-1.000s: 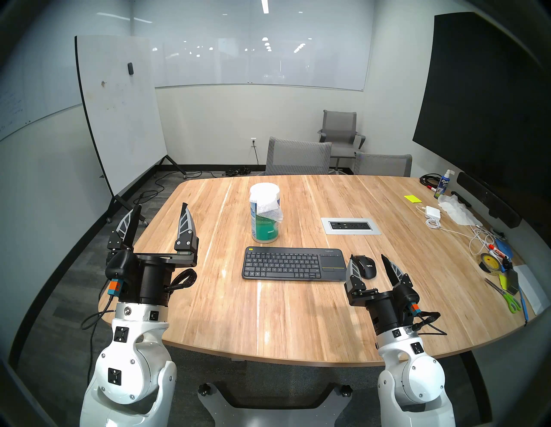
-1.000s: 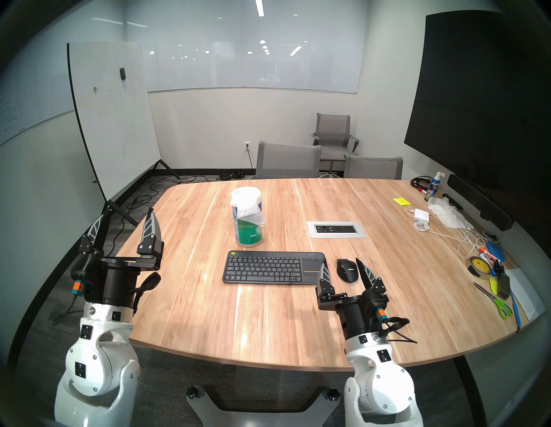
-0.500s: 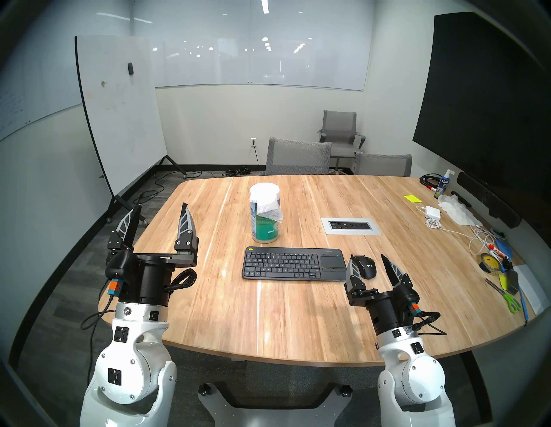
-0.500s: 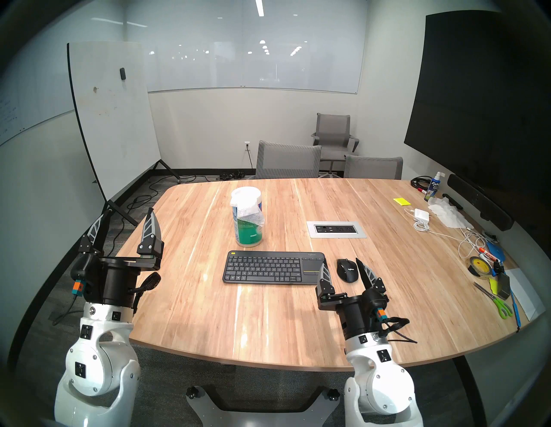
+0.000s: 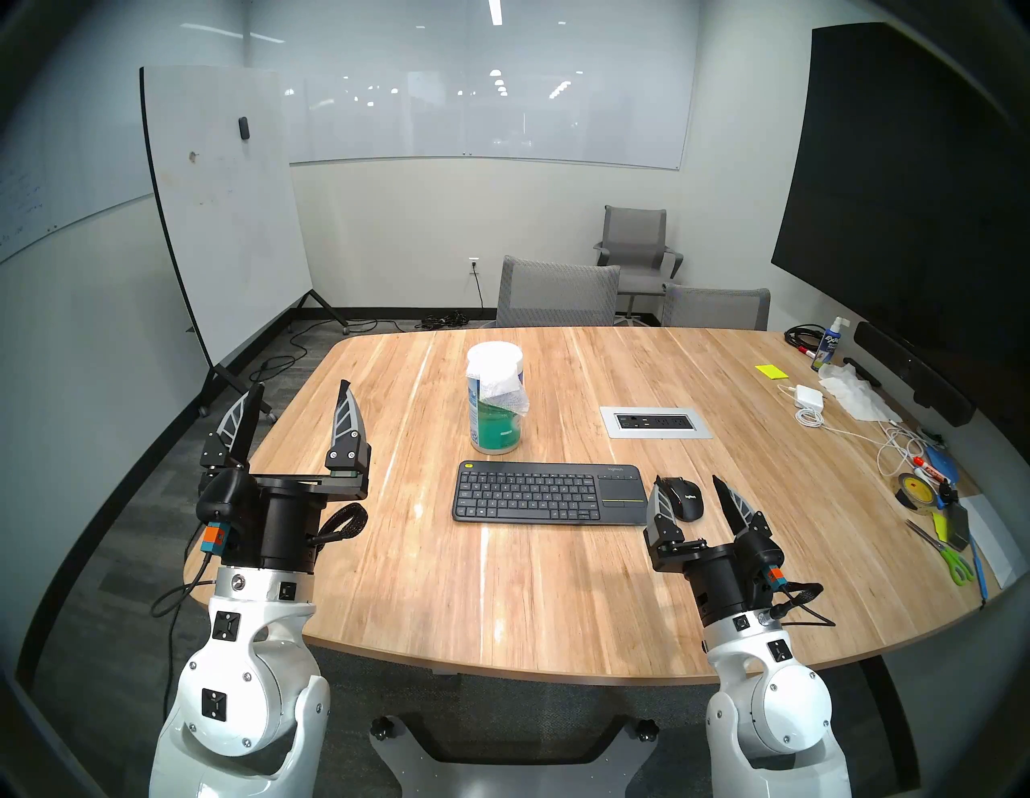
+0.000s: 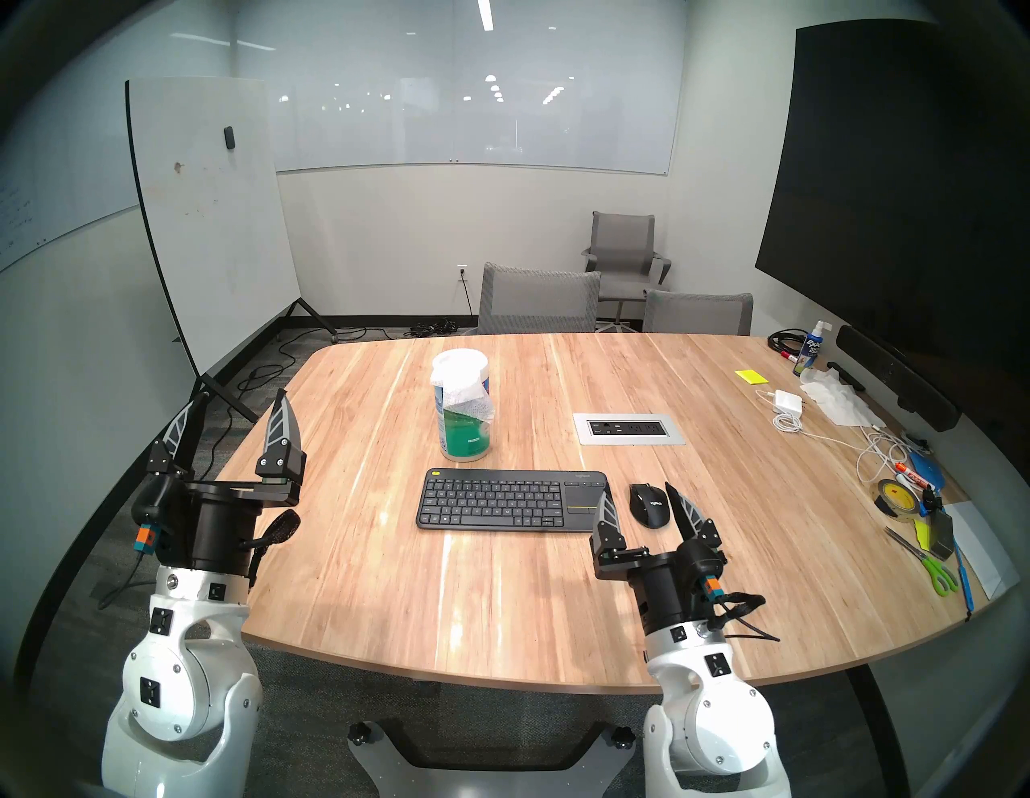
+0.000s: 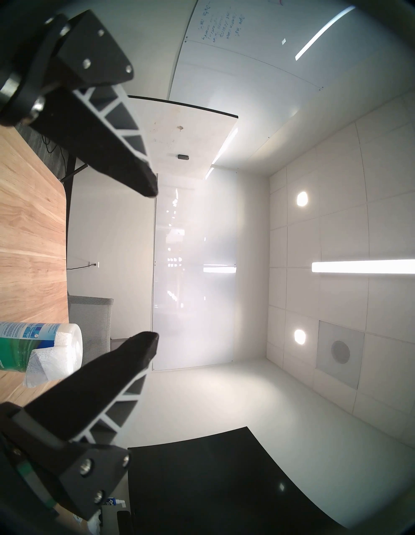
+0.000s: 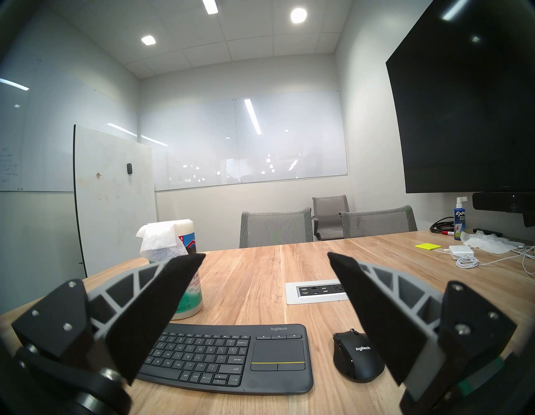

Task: Wipe the keyboards and mice with a disinfecting wipe, then set the wipe down

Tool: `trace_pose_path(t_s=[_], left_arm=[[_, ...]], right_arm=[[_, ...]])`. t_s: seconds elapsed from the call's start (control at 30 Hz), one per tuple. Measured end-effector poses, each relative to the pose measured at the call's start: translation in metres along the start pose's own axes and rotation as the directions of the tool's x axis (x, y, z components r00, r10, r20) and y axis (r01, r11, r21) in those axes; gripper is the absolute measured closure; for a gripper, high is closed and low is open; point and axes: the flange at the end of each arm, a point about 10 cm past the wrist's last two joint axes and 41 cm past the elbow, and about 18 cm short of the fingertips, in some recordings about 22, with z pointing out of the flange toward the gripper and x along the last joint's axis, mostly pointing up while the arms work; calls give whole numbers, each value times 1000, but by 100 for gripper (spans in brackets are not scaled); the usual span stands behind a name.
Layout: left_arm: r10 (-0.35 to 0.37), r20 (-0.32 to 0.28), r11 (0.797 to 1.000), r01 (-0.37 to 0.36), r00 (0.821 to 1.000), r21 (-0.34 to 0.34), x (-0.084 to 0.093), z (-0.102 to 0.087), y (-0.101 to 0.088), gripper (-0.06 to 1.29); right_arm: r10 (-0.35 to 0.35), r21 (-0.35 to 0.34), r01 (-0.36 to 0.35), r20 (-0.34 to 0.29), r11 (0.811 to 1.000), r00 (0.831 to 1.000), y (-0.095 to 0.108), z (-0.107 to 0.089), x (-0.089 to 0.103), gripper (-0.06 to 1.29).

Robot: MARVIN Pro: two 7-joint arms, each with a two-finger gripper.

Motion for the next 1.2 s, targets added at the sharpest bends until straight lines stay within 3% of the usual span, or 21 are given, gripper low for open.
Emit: trace_pose_path(t_s=[0.43, 0.63, 0.93, 1.2], left_arm=[[-22, 21, 1000, 22, 1000, 4, -3, 0, -16, -3], [-33, 62, 999, 35, 998, -22, -4, -1, -28, -3], [12, 127, 998, -4, 992, -62, -6, 0, -52, -3], [-6, 177, 997, 19, 984, -72, -6, 4, -64, -3]], right_arm=[[0, 0, 0, 0, 1000, 1000, 0, 0, 0, -1], [0, 0, 0, 0, 1000, 1000, 0, 0, 0, -1], [0, 0, 0, 0, 1000, 1000, 0, 0, 0, -1], [-13, 2, 12, 10, 1000, 1000, -5, 2, -4, -1]])
